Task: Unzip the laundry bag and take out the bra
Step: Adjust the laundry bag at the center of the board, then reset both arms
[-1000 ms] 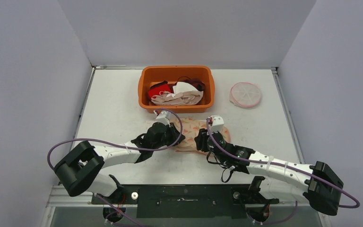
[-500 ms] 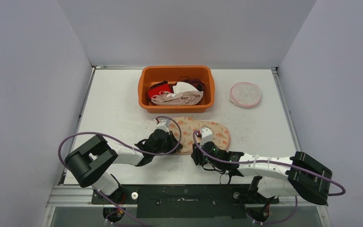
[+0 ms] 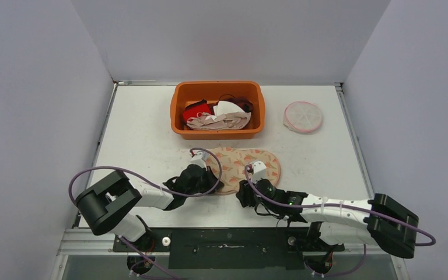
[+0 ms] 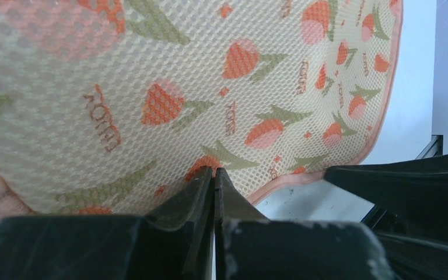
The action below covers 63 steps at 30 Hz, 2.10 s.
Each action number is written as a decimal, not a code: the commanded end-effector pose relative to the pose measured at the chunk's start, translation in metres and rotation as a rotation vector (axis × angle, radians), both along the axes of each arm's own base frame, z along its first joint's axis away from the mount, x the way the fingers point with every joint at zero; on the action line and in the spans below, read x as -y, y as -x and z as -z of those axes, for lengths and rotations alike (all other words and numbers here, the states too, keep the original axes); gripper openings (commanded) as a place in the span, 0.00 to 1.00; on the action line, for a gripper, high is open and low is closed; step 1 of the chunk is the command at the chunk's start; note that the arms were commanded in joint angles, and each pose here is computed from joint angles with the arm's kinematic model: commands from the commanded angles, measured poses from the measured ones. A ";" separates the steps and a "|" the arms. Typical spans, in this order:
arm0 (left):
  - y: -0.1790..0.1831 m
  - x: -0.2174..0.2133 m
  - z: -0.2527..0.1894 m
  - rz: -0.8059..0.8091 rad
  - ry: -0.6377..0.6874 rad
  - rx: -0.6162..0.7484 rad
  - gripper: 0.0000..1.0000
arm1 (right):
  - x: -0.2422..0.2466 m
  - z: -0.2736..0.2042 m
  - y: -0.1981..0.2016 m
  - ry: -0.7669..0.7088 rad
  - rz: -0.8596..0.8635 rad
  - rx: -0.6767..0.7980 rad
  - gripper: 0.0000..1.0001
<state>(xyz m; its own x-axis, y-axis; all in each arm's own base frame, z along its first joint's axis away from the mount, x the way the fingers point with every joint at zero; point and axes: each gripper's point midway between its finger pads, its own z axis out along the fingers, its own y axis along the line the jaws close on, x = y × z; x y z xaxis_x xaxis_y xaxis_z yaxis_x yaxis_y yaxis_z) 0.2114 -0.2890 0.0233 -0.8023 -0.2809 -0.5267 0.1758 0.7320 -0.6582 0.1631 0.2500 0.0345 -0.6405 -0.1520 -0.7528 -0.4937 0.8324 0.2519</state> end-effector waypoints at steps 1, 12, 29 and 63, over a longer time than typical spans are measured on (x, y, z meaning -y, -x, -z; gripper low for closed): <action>0.002 -0.002 -0.016 0.004 0.026 0.035 0.00 | -0.009 -0.062 -0.013 -0.111 0.017 0.134 0.52; -0.001 -0.021 -0.100 -0.071 0.149 0.204 0.31 | 0.022 -0.136 -0.038 -0.177 0.190 0.276 0.81; 0.009 -0.066 -0.111 -0.197 0.168 0.249 0.38 | 0.054 -0.032 -0.098 -0.067 0.364 0.037 0.62; 0.005 -0.185 -0.152 -0.674 -0.116 0.204 0.96 | 0.062 -0.212 -0.061 -0.496 0.363 0.397 0.90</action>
